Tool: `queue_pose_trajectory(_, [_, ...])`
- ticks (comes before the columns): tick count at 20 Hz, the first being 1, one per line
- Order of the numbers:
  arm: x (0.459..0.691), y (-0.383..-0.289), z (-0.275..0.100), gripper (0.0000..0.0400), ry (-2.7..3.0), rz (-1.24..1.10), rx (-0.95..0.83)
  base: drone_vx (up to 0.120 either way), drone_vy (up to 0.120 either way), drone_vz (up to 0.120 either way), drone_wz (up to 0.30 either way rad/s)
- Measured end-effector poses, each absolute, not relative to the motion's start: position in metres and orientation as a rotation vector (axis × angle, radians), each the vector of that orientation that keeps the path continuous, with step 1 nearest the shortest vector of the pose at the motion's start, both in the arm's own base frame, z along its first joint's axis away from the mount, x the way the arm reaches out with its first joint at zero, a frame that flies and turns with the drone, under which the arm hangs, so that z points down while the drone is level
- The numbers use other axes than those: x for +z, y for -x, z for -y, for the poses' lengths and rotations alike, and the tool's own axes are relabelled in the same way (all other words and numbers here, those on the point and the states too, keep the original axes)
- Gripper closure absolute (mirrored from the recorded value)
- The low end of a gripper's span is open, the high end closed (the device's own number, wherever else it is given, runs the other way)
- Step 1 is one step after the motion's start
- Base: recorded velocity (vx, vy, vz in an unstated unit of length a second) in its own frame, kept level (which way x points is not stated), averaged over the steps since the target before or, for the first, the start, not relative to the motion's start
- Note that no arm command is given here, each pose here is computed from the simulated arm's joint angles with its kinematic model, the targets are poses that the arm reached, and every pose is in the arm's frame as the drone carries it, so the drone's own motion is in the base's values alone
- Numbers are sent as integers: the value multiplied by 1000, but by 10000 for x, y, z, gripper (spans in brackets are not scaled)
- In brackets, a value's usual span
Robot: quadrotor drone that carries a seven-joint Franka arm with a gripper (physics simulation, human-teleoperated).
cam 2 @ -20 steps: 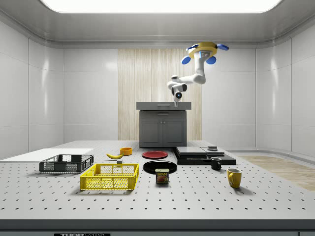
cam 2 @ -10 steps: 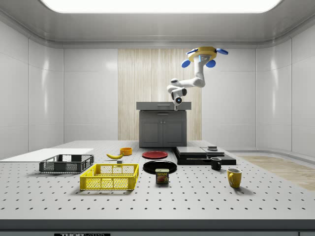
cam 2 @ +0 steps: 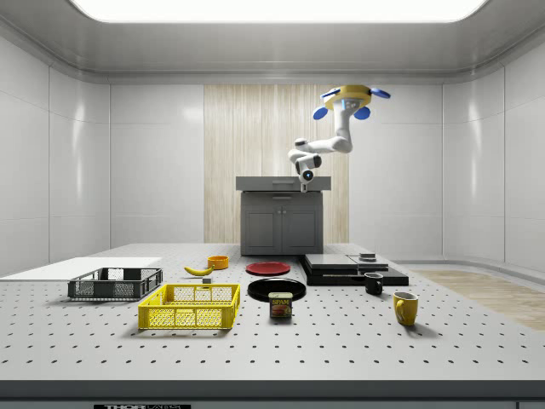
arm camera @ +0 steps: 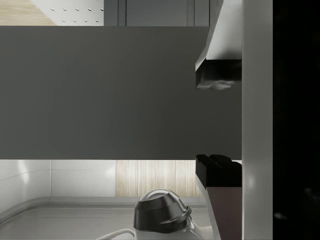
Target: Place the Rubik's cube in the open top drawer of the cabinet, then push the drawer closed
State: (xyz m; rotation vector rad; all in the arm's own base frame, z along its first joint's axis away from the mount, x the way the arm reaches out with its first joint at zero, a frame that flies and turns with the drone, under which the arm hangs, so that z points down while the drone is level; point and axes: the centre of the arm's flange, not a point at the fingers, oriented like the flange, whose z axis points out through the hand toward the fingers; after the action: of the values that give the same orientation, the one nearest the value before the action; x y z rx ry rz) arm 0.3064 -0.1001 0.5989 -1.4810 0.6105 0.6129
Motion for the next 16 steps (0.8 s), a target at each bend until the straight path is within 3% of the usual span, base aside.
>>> queue_pose_trajectory(4, [5989, -3064, 984, 273, 1481, -611, 613, 0, -40, 0, 0])
queue_pose_trajectory(8, [5990, -3063, 864, 285, 1483, -611, 612, 0, 0, 0, 0])
queue_pose_trajectory(9, [5980, -3088, 822, 288, 1484, -603, 603, 0, 0, 0, 0])
queue_pose_trajectory(11, [5955, -3298, 641, 297, 1486, -570, 565, 0, 0, 0, 0])
queue_pose_trajectory(16, [5978, -3177, 436, 296, 1483, -593, 592, 0, 0, 0, 0])
